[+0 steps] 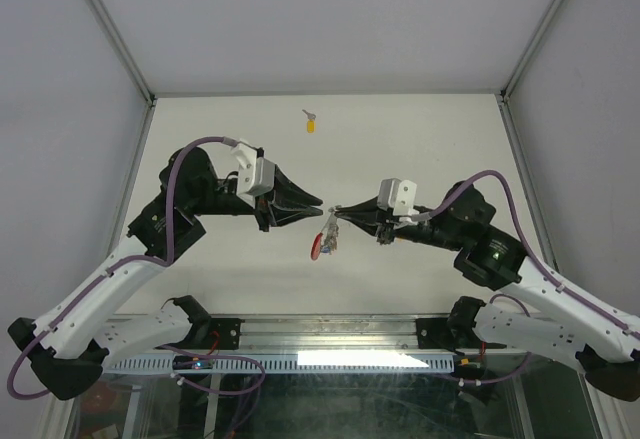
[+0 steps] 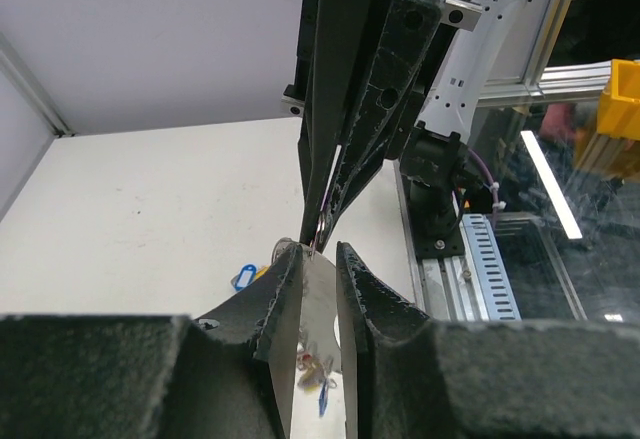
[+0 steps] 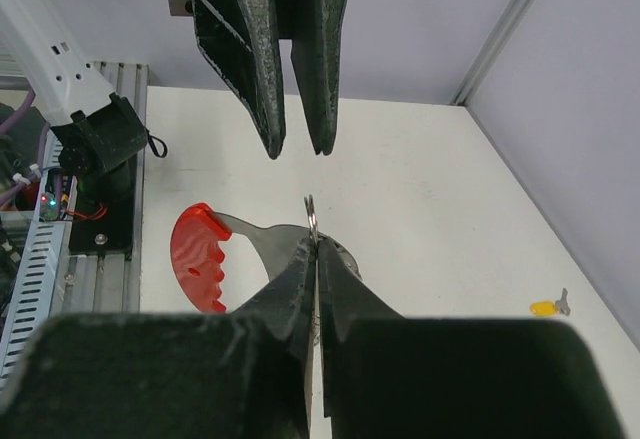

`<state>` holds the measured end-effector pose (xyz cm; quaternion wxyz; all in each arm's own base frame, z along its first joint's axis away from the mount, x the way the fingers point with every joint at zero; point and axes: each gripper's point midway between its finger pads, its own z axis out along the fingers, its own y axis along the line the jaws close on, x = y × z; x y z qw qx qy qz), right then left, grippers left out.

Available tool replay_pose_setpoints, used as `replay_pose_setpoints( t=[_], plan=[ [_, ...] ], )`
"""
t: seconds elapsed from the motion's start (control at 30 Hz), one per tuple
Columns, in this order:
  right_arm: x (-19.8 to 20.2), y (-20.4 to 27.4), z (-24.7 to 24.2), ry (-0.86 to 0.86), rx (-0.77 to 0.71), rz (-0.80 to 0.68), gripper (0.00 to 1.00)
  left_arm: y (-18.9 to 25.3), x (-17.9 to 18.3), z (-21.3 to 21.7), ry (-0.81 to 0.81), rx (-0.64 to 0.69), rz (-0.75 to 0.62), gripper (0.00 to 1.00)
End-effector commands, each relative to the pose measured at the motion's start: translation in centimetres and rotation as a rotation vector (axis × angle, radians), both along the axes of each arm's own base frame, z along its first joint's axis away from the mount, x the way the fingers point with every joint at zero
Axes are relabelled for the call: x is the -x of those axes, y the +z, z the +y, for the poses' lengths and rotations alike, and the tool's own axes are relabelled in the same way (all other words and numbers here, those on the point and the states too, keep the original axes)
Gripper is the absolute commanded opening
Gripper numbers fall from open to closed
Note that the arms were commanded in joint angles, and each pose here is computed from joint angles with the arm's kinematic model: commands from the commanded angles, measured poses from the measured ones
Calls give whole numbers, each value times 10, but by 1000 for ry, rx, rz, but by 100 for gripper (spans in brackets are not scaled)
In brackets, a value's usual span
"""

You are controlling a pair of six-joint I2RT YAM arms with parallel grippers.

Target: Put the keys on the keyring

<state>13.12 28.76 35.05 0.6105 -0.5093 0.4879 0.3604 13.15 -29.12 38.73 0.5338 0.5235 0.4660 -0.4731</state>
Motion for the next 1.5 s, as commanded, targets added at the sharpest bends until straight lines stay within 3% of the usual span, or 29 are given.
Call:
replay_pose_setpoints(
  t=[0.0,0.97,1.17,1.47],
  plan=[
    [10,51,-2,38,-194,-91,0,27,7,7,10,61,-55,19],
    [14,68,15,100,-259,18,0,23,7,3,-16,50,-65,24],
    [11,67,9,68,-257,14,0,25,5,4,-5,52,-69,30],
    [12,68,3,52,-262,4,0,23,5,3,-6,49,-59,27]
  ],
)
